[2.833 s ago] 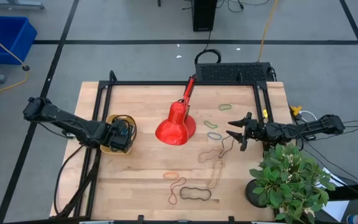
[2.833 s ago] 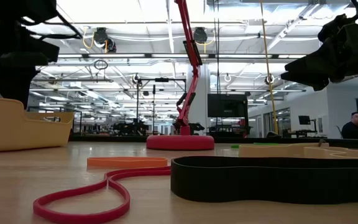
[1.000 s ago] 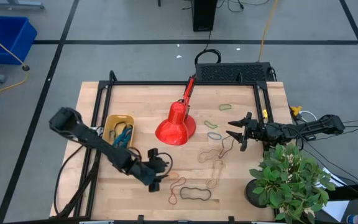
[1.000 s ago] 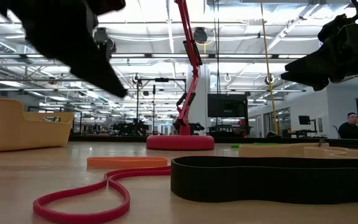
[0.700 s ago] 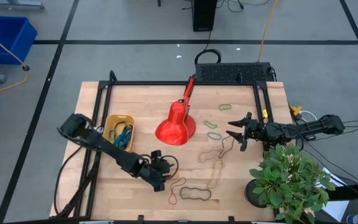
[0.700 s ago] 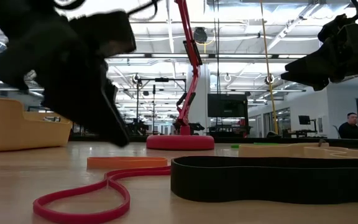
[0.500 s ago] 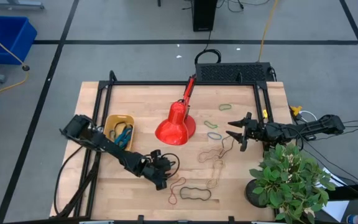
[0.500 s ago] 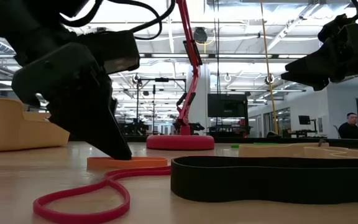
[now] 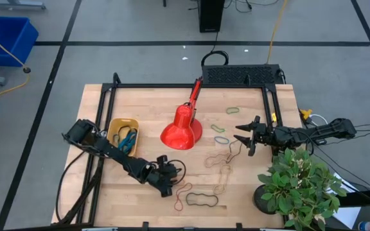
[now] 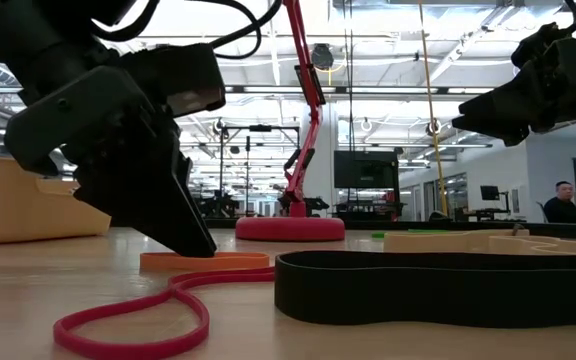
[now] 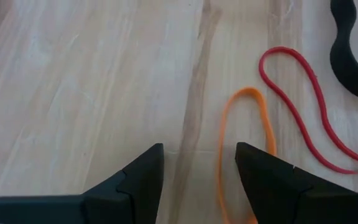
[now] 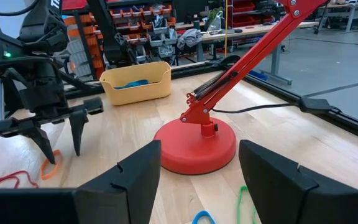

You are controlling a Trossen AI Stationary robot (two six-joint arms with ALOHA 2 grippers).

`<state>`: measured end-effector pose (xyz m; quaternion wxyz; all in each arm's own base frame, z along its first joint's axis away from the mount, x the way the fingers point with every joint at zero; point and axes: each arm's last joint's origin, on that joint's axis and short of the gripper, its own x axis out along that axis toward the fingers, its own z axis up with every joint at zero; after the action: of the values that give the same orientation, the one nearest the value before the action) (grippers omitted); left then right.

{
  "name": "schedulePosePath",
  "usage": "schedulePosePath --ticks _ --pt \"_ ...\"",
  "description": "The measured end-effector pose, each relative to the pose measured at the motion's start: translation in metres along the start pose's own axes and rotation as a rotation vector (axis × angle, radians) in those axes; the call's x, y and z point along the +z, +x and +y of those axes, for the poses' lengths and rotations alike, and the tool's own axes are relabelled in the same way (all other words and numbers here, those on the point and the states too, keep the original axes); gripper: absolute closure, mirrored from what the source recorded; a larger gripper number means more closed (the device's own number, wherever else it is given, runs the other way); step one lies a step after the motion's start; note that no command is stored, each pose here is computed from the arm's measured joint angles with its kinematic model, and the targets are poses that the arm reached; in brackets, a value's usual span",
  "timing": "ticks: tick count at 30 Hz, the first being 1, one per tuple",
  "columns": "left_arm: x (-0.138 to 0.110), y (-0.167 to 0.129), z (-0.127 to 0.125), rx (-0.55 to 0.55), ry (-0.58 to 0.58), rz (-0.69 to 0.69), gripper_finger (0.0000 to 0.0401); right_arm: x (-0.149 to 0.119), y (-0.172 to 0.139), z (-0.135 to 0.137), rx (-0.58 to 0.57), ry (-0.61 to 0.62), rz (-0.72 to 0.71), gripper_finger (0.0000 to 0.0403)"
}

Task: Pick and place rubber bands into bin
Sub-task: Put the orange rubber band into the yellow bin

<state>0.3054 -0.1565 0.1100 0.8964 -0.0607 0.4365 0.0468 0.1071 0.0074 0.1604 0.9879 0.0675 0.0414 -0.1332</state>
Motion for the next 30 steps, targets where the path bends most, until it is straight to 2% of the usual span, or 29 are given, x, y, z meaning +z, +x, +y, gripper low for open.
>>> schedulePosePath --ticks 3,8,14,22,30 --pt "-0.0006 -0.0002 -0.0014 -0.012 0.000 0.004 0.0223 -0.0001 0.0000 0.0000 0.000 0.000 0.001 0.0193" --pt "-0.0007 -0.0003 -0.0018 -0.023 -0.041 0.009 0.0293 0.0000 0.0000 0.0000 0.000 0.000 0.000 0.0193" --pt "-0.0012 -0.0003 -0.0029 -0.060 -0.021 0.031 0.0352 -0.0001 0.0000 0.0000 0.000 0.000 0.001 0.0193" --pt "-0.0019 -0.0003 -0.0030 -0.059 0.006 0.034 0.0373 -0.0001 0.0000 0.0000 0.000 0.000 0.001 0.0193" --pt "0.0017 -0.0009 -0.0046 -0.075 -0.027 -0.006 0.0394 -0.0001 0.0000 0.0000 0.000 -0.001 0.001 0.0193"
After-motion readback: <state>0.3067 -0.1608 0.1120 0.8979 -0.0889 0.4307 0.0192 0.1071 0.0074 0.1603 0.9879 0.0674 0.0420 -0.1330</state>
